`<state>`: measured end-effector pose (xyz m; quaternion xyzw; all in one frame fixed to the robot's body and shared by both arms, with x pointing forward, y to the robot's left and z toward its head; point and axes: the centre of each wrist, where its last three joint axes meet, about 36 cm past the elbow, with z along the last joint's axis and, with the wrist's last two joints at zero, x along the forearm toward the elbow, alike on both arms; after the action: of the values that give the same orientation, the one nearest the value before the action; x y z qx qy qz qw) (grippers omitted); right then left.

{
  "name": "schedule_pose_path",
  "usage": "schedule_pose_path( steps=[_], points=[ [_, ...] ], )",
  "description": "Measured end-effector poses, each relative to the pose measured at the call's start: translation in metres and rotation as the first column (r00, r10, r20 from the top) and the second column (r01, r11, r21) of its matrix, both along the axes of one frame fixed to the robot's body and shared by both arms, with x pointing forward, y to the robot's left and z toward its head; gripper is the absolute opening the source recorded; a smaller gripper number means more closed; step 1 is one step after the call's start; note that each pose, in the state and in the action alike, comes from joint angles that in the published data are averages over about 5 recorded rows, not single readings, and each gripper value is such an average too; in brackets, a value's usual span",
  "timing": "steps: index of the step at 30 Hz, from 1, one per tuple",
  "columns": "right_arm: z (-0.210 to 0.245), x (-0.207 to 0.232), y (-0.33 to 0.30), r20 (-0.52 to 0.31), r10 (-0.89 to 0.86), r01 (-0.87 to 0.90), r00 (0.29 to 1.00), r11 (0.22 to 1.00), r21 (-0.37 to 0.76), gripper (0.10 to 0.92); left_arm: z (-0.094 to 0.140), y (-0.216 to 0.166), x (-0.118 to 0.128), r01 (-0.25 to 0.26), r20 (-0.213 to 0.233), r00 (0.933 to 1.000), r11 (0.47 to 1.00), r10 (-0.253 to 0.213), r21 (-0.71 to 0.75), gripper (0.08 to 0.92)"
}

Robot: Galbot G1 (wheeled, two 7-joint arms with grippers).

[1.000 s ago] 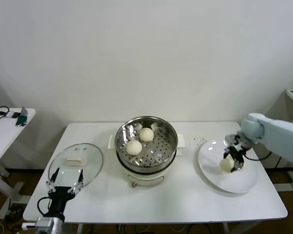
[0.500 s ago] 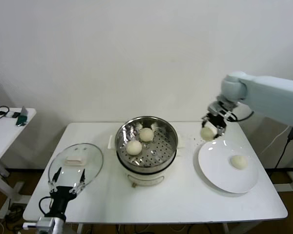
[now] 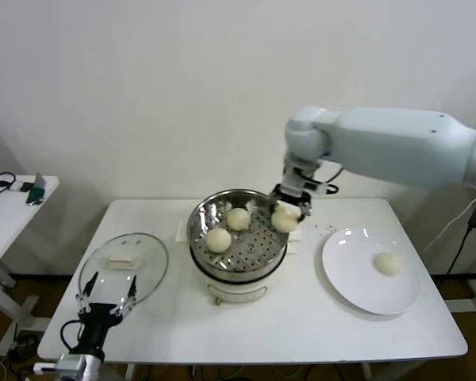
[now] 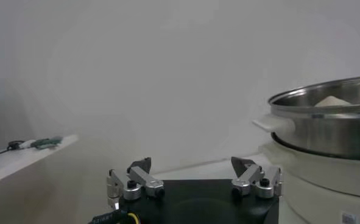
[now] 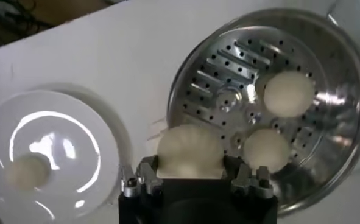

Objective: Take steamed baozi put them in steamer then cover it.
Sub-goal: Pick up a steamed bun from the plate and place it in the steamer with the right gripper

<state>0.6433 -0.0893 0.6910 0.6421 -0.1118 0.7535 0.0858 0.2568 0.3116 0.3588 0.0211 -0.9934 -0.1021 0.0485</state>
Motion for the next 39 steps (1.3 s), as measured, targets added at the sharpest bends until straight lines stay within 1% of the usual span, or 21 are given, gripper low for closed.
schedule_pose_path(
  steps=[6, 14, 31, 33, 37, 39],
  points=[
    [-0.019, -0.005, 0.040, -0.011, 0.113, -0.113, 0.994, 0.993, -0.034, 0.704, -0.001, 0.002, 0.001, -0.004, -0.002, 1.0000, 1.000, 0.004, 0.000, 0.823],
    [-0.049, -0.012, 0.077, -0.050, 0.203, -0.206, 0.978, 0.977, -0.053, 0.704, 0.001, 0.007, 0.000, -0.011, -0.001, 0.9999, 1.000, 0.011, 0.005, 0.823],
    [-0.090, -0.020, 0.097, -0.114, 0.242, -0.250, 0.964, 0.966, -0.066, 0.718, 0.002, 0.005, 0.001, -0.015, -0.001, 0.9999, 1.000, 0.015, 0.003, 0.823],
    [-0.093, -0.020, 0.098, -0.118, 0.243, -0.251, 0.963, 0.966, -0.061, 0.731, 0.002, 0.005, 0.001, -0.015, 0.000, 0.9999, 1.000, 0.015, 0.003, 0.823],
    [-0.095, -0.021, 0.098, -0.122, 0.247, -0.255, 0.961, 0.966, -0.049, 0.799, 0.002, 0.005, 0.002, -0.015, 0.000, 0.9999, 1.000, 0.015, 0.002, 0.823],
    [-0.094, -0.021, 0.097, -0.120, 0.249, -0.256, 0.961, 0.966, -0.046, 0.815, 0.001, 0.005, 0.001, -0.016, -0.001, 0.9999, 1.000, 0.016, 0.003, 0.823]
  ],
)
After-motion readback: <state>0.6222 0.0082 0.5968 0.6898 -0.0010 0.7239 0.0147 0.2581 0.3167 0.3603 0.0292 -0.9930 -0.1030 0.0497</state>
